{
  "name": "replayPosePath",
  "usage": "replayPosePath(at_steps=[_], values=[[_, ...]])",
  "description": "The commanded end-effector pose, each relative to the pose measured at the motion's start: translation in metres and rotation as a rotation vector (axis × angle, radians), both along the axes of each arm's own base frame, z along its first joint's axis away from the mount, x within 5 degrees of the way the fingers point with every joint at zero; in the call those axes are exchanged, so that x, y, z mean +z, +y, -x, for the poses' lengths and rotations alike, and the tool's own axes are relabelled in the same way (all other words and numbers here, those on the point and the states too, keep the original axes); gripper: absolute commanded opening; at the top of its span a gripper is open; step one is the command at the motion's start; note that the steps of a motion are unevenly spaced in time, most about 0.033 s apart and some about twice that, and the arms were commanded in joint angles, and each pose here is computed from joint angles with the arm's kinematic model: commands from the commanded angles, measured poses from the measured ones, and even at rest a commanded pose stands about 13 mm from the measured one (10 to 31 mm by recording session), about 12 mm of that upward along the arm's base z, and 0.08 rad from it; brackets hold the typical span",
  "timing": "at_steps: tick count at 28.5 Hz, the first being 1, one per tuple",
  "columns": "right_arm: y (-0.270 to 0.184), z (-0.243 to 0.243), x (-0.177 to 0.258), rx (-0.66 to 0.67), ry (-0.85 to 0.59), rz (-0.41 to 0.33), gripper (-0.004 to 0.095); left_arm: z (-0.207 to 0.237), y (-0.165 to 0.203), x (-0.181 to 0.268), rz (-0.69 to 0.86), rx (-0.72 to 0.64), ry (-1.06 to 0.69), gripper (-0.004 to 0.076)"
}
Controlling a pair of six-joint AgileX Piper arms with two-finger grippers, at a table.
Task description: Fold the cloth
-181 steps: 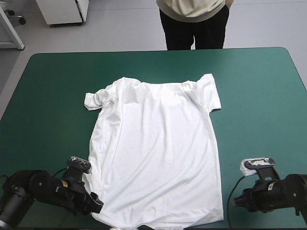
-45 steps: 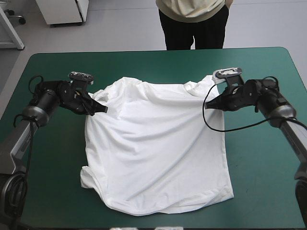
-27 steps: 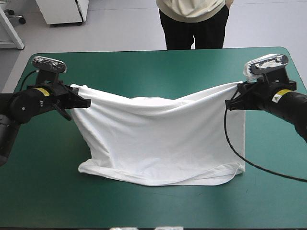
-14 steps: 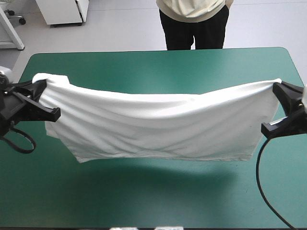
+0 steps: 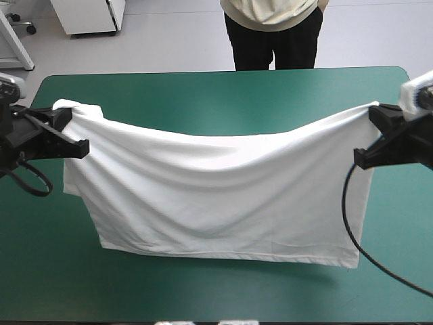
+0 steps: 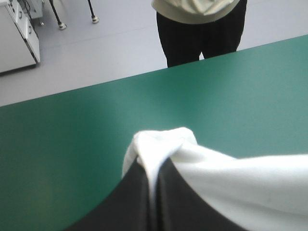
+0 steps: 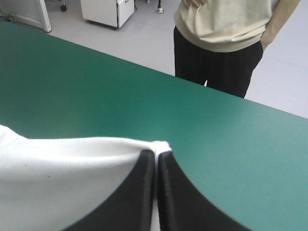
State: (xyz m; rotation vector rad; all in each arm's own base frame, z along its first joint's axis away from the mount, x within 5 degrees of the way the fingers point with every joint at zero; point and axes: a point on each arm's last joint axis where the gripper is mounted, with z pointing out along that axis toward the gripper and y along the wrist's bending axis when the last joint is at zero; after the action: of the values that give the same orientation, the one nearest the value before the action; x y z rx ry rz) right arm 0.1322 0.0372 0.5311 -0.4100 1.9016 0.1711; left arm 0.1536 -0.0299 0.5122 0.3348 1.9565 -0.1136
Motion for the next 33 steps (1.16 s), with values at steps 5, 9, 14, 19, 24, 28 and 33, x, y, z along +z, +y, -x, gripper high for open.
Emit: replayPosePath(at_steps=[5,9,14,19,24,28,33], values=[[0.013,-0.108,0.010,-0.044,-0.190,-0.003,-0.0017,-0.095,-0.009,0.004,0.082,0.044,-0.213,-0.0009],[0.017,-0.142,0.029,-0.055,-0.261,-0.006,-0.0017,-0.123,-0.011,0.025,0.105,0.059,-0.346,-0.0009],[0.020,-0.168,0.049,-0.068,-0.348,-0.002,-0.0018,-0.148,-0.012,0.045,0.077,0.070,-0.436,-0.0009],[0.021,-0.197,0.029,-0.064,-0.269,0.027,-0.0017,-0.172,-0.013,0.040,0.036,0.085,-0.431,-0.0009],[0.016,-0.243,-0.038,0.012,0.013,-0.049,-0.0018,-0.208,-0.018,-0.022,0.010,0.074,-0.175,-0.0009],[0.003,-0.258,-0.090,0.040,0.180,-0.115,-0.0017,-0.219,-0.020,-0.084,0.001,0.080,0.015,-0.0009],[-0.002,-0.246,-0.134,0.074,0.347,-0.112,-0.0017,-0.209,-0.019,-0.137,0.001,0.086,0.184,-0.0009]])
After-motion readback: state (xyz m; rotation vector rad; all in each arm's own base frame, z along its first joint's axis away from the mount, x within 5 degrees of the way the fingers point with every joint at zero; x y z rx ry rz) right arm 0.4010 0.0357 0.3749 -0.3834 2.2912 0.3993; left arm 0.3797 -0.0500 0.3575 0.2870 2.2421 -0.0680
